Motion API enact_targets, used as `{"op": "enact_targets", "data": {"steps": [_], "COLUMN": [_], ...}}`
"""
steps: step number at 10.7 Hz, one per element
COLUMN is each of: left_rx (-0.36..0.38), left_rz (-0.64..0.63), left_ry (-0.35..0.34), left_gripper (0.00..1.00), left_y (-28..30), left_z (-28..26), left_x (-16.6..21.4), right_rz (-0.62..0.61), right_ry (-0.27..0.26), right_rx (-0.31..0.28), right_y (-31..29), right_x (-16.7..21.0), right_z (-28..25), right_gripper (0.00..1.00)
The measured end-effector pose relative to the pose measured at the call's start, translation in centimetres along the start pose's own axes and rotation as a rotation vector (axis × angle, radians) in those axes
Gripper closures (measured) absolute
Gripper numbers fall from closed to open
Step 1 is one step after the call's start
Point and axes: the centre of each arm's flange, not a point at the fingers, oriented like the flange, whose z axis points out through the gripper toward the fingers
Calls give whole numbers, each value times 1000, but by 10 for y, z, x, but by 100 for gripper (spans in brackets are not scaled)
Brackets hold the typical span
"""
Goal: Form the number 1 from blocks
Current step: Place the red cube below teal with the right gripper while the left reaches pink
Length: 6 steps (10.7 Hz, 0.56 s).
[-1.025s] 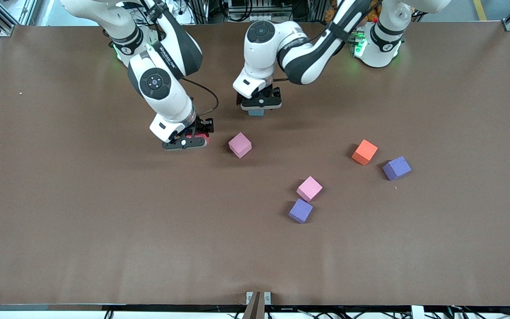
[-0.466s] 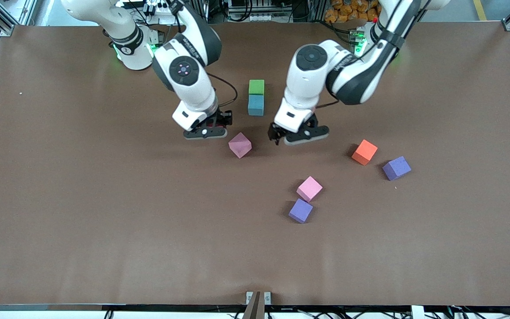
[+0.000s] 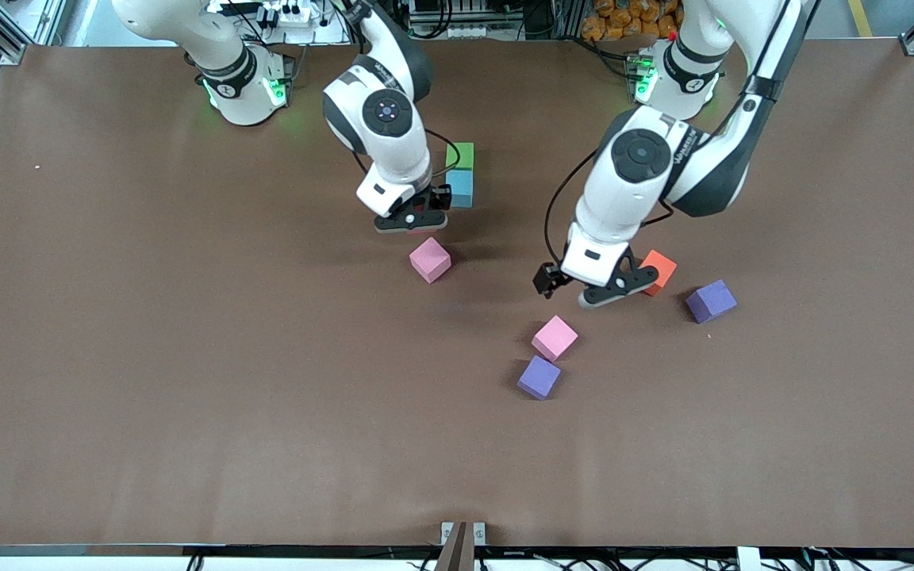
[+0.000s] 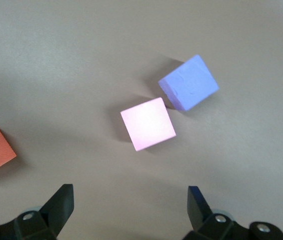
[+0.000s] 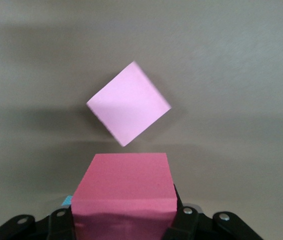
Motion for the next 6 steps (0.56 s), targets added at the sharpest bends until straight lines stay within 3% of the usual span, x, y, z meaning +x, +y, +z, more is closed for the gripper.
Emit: {"op": "enact_targets", "data": {"steps": [3, 6], "left_rx": [-4, 15], "left_rz": [-76, -135], "left_ry": [-56, -47], "left_gripper": [0, 0], "left_y": [14, 12], "left_z": [29, 47], "left_x": [-2, 15], "right_rz": [24, 26], "right_ry": [12, 21], "right_rx": [-10, -16], "right_y": [-28, -40], "right_x": [-6, -11], "right_z": [15, 30], "right_gripper": [37, 37]}}
